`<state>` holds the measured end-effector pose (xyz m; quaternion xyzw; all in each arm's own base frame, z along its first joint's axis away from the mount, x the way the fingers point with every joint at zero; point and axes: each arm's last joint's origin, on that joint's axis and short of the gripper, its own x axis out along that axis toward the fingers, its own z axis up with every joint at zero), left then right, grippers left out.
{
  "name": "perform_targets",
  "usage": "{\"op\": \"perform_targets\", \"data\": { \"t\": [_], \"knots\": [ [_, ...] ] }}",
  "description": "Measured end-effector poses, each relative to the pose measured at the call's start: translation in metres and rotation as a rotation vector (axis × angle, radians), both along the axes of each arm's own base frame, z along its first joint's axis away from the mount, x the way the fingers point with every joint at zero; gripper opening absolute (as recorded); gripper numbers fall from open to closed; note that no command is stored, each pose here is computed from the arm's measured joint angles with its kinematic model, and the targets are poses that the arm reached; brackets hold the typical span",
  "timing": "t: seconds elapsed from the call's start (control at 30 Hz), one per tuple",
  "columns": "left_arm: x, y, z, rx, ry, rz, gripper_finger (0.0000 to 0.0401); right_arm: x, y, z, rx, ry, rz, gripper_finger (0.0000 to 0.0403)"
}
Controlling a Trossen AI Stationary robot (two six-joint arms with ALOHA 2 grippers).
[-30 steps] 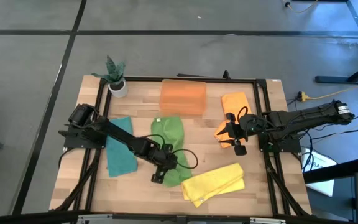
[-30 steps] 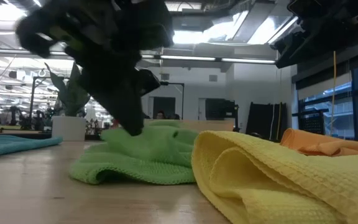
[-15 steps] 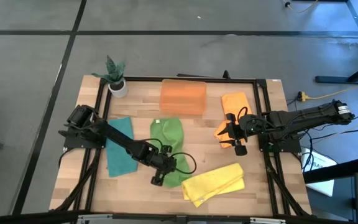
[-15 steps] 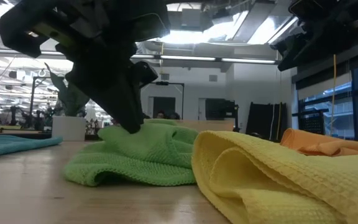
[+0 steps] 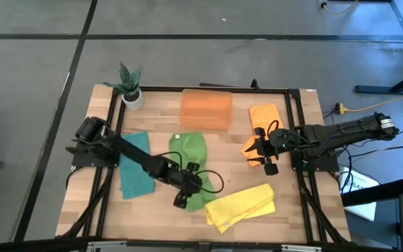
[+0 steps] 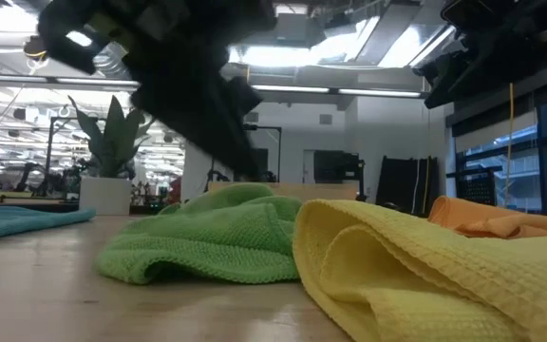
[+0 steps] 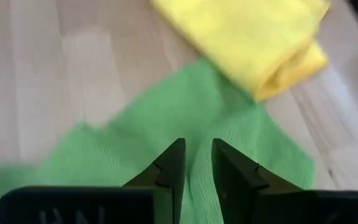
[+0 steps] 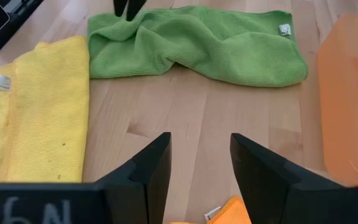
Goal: Roll microfiber towels into tight, uniform cylinder then place into a basket
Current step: Roll the green microfiber cloth
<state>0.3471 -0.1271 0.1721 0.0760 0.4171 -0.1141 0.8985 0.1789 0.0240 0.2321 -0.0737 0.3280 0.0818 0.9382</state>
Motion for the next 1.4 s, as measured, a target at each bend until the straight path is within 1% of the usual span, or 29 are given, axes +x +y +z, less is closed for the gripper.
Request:
{"op": "perform_targets", "data": {
  "t": [0.1,0.2,0.3,0.4,0.5,0.57,0.7,1.27,1.4],
  "knots": [
    [0.007,0.004,0.002,-0.026,-0.052,0.018,0.0072,0.000,0.000,0.000,0.000,0.000,0.000,0.0166],
    [0.007,0.008,-0.001,-0.062,-0.016,-0.001,0.0071,0.000,0.000,0.000,0.000,0.000,0.000,0.0166],
    [0.009,0.009,-0.003,-0.127,0.003,-0.028,0.0067,0.000,0.000,0.000,0.000,0.002,0.000,0.0166],
    [0.010,0.008,-0.010,-0.147,0.034,-0.046,0.0066,0.000,0.000,0.000,0.000,0.002,0.000,0.0166],
    [0.010,0.005,-0.023,-0.139,0.071,-0.054,0.0065,0.000,0.000,0.000,0.000,0.004,0.000,0.0166],
    [0.012,0.004,-0.028,-0.129,0.069,-0.068,0.0065,0.000,0.000,-0.001,-0.001,0.007,0.000,0.0166],
    [0.012,0.002,-0.027,-0.111,0.053,-0.102,0.0065,-0.001,0.000,-0.001,-0.003,0.011,0.002,0.0166],
    [0.011,0.003,-0.027,-0.098,0.059,-0.082,0.0065,-0.001,0.000,-0.001,-0.003,0.011,0.003,0.0166],
    [0.010,0.002,-0.035,-0.094,0.093,-0.088,0.0062,-0.001,0.000,-0.001,-0.003,0.011,0.003,0.0166]
  ]
}}
